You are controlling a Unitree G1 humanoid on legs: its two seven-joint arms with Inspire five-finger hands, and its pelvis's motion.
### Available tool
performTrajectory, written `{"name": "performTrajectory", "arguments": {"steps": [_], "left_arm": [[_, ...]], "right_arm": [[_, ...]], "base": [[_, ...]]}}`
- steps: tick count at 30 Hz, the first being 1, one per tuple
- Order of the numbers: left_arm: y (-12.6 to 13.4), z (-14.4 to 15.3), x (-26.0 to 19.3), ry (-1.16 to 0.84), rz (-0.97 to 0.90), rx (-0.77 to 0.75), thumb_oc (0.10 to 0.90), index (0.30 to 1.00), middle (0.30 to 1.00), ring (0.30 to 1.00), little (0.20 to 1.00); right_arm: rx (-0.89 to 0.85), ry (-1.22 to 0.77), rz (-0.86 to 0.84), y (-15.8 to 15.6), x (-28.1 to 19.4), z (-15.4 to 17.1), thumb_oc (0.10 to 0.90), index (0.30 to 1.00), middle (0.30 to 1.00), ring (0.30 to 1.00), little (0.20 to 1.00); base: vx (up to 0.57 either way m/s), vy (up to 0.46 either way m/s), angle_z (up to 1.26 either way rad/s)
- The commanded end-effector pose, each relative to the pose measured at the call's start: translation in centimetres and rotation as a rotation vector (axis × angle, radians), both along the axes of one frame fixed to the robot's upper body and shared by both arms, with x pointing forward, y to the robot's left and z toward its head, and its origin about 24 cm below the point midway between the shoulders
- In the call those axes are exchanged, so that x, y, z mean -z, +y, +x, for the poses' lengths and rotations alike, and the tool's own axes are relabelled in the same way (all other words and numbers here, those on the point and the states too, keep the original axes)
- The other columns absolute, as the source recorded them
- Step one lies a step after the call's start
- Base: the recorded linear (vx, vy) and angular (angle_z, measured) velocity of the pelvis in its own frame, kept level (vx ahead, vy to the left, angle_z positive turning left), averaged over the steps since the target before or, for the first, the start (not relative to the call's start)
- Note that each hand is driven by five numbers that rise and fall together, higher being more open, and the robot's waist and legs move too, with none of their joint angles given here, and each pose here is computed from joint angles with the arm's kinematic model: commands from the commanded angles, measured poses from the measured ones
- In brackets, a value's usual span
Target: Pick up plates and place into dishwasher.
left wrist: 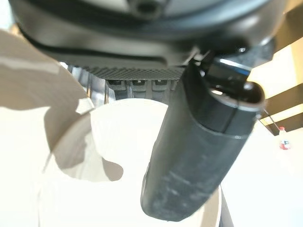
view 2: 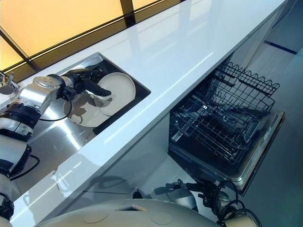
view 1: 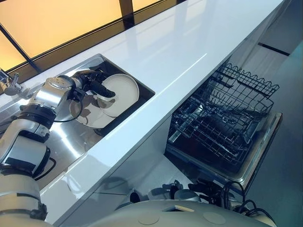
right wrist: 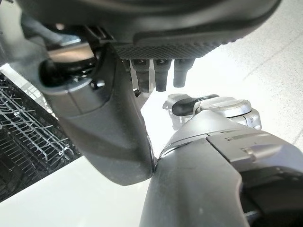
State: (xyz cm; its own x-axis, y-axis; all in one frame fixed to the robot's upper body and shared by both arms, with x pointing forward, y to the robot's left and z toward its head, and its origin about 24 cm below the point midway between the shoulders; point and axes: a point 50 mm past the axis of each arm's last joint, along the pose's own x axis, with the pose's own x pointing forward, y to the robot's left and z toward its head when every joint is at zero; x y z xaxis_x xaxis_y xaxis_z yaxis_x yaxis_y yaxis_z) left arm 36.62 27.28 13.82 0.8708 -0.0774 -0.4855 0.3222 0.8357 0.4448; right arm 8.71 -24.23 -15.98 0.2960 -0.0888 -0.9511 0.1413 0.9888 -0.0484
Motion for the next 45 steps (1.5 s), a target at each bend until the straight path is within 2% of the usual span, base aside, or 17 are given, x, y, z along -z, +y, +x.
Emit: {"name": "performTrajectory", "arguments": {"steps": [1, 9, 10, 11, 13, 19, 28, 36, 39, 43, 44, 45], "left_arm": [[1.2, 1.3, -6.8, -0.203, -0.099, -0.029, 0.8, 0.9, 0.9, 0.9, 0.9], [1.5, 0.7, -5.5, -0.101, -0.156, 0.029, 0.8, 0.9, 0.9, 0.9, 0.9], [1.5, 0.6, -5.3, -0.094, -0.172, 0.04, 0.627, 0.752, 0.752, 0.752, 0.727], [1.4, 0.6, -5.1, -0.087, -0.186, 0.05, 0.303, 0.474, 0.474, 0.474, 0.403], [1.3, 0.5, -4.9, -0.076, -0.204, 0.068, 0.1, 0.3, 0.3, 0.3, 0.2], [1.2, 0.2, -5.0, -0.065, -0.237, 0.123, 0.1, 0.3, 0.3, 0.3, 0.2], [1.2, 0.1, -5.5, -0.109, -0.308, 0.113, 0.1, 0.3, 0.3, 0.3, 0.2], [2.0, 0.0, -6.7, -0.178, -0.272, 0.103, 0.1, 0.3, 0.3, 0.3, 0.2], [3.0, -0.2, -8.3, -0.273, -0.228, 0.066, 0.1, 0.3, 0.3, 0.3, 0.2], [4.8, -0.9, -11.9, -0.503, -0.166, -0.094, 0.1, 0.3, 0.3, 0.3, 0.2], [5.5, -1.2, -13.2, -0.586, -0.116, -0.155, 0.1, 0.3, 0.3, 0.3, 0.2], [6.5, -2.1, -15.6, -0.717, 0.011, -0.197, 0.1, 0.3, 0.3, 0.3, 0.2]], "right_arm": [[-0.083, 0.073, -0.063, -1.4, 0.0, -1.6, 0.8, 0.9, 0.9, 0.9, 0.9], [-0.088, 0.073, -0.074, -1.5, 0.0, -1.9, 0.8, 0.9, 0.9, 0.9, 0.9], [-0.089, 0.074, -0.075, -1.5, 0.0, -2.0, 0.8, 0.9, 0.9, 0.9, 0.9], [-0.091, 0.074, -0.075, -1.5, 0.0, -2.0, 0.8, 0.9, 0.9, 0.9, 0.9], [-0.093, 0.074, -0.076, -1.4, 0.0, -2.1, 0.8, 0.9, 0.9, 0.9, 0.9], [-0.098, 0.071, -0.08, -1.6, 0.0, -2.1, 0.8, 0.9, 0.9, 0.9, 0.9], [-0.105, 0.071, -0.076, -1.5, 0.0, -2.1, 0.8, 0.9, 0.9, 0.9, 0.9], [-0.082, 0.06, -0.071, -1.5, -0.1, -1.7, 0.8, 0.9, 0.9, 0.9, 0.9], [-0.04, 0.037, -0.072, -1.7, -0.2, -1.3, 0.8, 0.9, 0.9, 0.9, 0.9], [0.05, 0.02, -0.082, -2.4, -0.4, -1.1, 0.8, 0.9, 0.9, 0.9, 0.9], [0.081, 0.025, -0.089, -2.7, -0.5, -1.4, 0.8, 0.9, 0.9, 0.9, 0.9], [0.132, 0.04, -0.1, -3.2, -0.5, -2.1, 0.8, 0.9, 0.9, 0.9, 0.9]], "base": [[0.0, -0.002, -0.13], [0.0, -0.001, -0.02], [0.0, 0.0, 0.0], [0.0, 0.0, 0.0], [0.0, 0.0, 0.0], [0.0, -0.012, -0.04], [-0.01, -0.027, -0.07], [-0.04, -0.029, 0.0], [-0.08, -0.038, 0.0], [-0.08, -0.043, 0.01], [-0.09, -0.059, -0.01], [-0.09, -0.067, -0.01]]}}
